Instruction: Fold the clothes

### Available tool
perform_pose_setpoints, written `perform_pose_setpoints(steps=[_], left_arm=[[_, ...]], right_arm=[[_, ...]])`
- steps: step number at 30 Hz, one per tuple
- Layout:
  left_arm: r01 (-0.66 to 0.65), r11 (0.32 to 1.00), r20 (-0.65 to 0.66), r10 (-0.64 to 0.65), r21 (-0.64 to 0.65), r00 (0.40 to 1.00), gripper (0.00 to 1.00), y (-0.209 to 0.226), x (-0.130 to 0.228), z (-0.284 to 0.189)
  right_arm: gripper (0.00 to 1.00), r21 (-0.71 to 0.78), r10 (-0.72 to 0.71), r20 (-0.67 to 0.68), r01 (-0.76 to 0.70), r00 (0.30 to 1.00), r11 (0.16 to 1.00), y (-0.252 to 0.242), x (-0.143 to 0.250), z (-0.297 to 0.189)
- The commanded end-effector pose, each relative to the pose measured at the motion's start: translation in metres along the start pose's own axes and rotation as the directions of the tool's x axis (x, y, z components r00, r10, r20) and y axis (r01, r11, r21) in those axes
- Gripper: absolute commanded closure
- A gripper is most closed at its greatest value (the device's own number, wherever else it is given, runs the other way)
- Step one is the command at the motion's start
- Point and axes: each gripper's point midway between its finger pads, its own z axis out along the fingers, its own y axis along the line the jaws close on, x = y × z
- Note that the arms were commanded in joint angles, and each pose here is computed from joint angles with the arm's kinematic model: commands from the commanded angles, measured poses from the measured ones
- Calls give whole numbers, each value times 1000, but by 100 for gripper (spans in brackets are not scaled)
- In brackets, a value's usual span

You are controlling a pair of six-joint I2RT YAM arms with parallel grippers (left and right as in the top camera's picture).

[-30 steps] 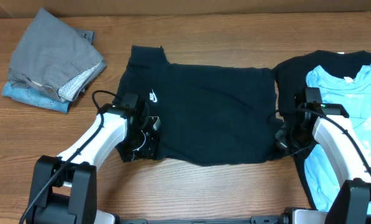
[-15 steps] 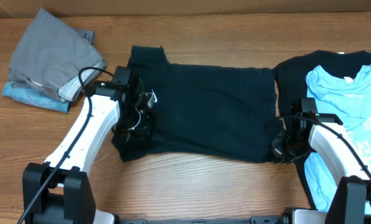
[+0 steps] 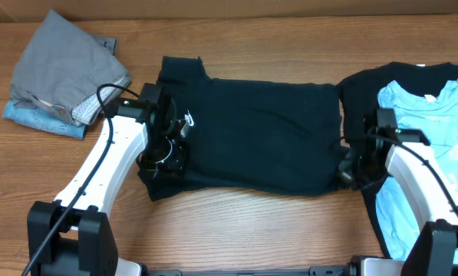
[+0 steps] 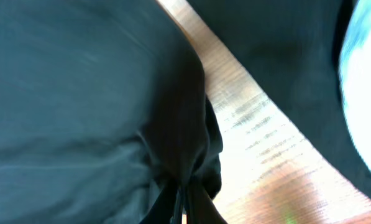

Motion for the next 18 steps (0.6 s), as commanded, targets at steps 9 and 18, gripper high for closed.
perform_pose_setpoints(steps=[9, 18], left_arm=[[1, 1000, 24, -1, -19, 1000, 96, 4, -4, -7], [68, 998, -209, -64, 11, 976, 96, -14, 54, -9]], right_arm=[[96, -13, -14, 42, 14, 999, 1000, 7, -13, -26], [96, 171, 27, -9, -25, 1000, 985, -31, 6, -29]])
